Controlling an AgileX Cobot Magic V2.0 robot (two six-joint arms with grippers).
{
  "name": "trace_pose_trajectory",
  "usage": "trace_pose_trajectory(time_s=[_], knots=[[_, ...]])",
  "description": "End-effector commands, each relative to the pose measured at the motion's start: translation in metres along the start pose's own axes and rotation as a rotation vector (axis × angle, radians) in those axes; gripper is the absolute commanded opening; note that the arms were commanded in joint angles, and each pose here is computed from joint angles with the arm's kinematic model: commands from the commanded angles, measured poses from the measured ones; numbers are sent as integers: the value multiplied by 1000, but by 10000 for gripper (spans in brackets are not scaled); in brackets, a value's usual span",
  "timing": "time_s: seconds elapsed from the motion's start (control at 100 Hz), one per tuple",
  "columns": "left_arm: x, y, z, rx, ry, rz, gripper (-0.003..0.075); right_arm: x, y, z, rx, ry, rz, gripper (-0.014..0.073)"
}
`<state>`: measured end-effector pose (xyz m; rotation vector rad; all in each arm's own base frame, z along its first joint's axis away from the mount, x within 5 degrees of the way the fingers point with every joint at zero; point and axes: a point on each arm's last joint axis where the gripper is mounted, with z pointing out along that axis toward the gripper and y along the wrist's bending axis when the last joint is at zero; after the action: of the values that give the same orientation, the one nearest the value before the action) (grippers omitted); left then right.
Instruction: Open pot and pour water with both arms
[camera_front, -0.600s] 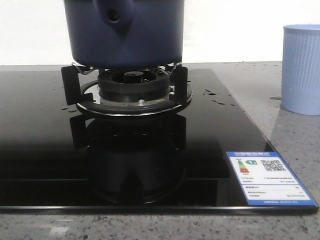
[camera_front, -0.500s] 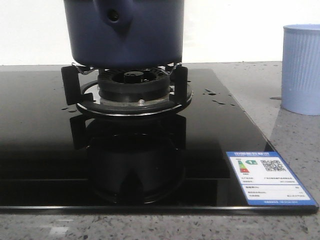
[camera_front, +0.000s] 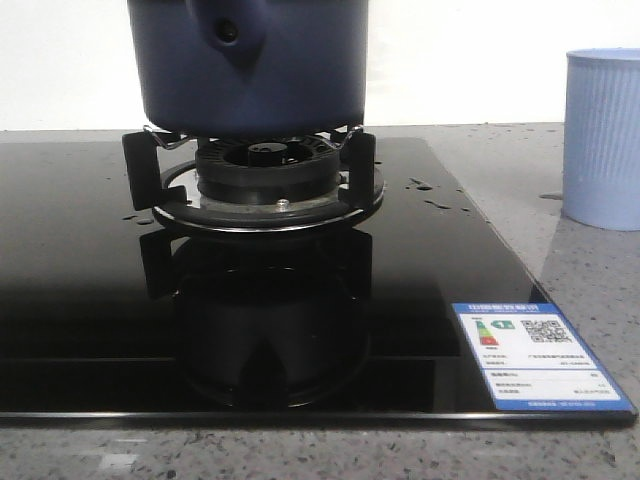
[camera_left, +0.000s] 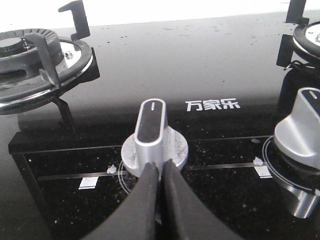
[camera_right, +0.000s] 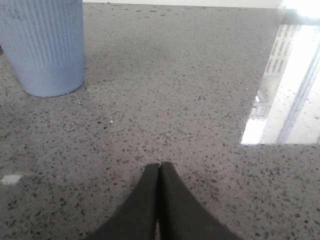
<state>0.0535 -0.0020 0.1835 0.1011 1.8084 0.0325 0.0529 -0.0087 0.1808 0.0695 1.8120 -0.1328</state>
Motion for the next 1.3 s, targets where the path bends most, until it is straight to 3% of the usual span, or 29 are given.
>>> trace_pose_trajectory(time_s=[0.0,0.29,0.51,0.58,0.76,0.85,1.1,1.29], knots=[[6,-1,2,0,-34,-10,-19,7,0,1,4,-2,-6,-66],[6,-1,2,0,-35,-10,-19,5,0,1,5,-19,-12,-66],[-1,0,1,-5,-108,-19,-19,-15,2,-1,-23,-242,25,-66],[-5,-1,1,19,-160,-135,-19,-22,3,-3,-39,-319,88,-66],[-18,0,-2,105,-294,-747,-19,-30,0,-7,-70,-419,336,-66],[-20,3,-3,113,-327,-921,-19,-31,-1,-7,-76,-426,410,-66],[-23,7,-5,131,-356,-1205,-19,-41,-1,-11,-114,-419,586,-66],[-44,-7,-13,261,-260,-1019,-19,-74,7,-25,-201,-297,593,-66]])
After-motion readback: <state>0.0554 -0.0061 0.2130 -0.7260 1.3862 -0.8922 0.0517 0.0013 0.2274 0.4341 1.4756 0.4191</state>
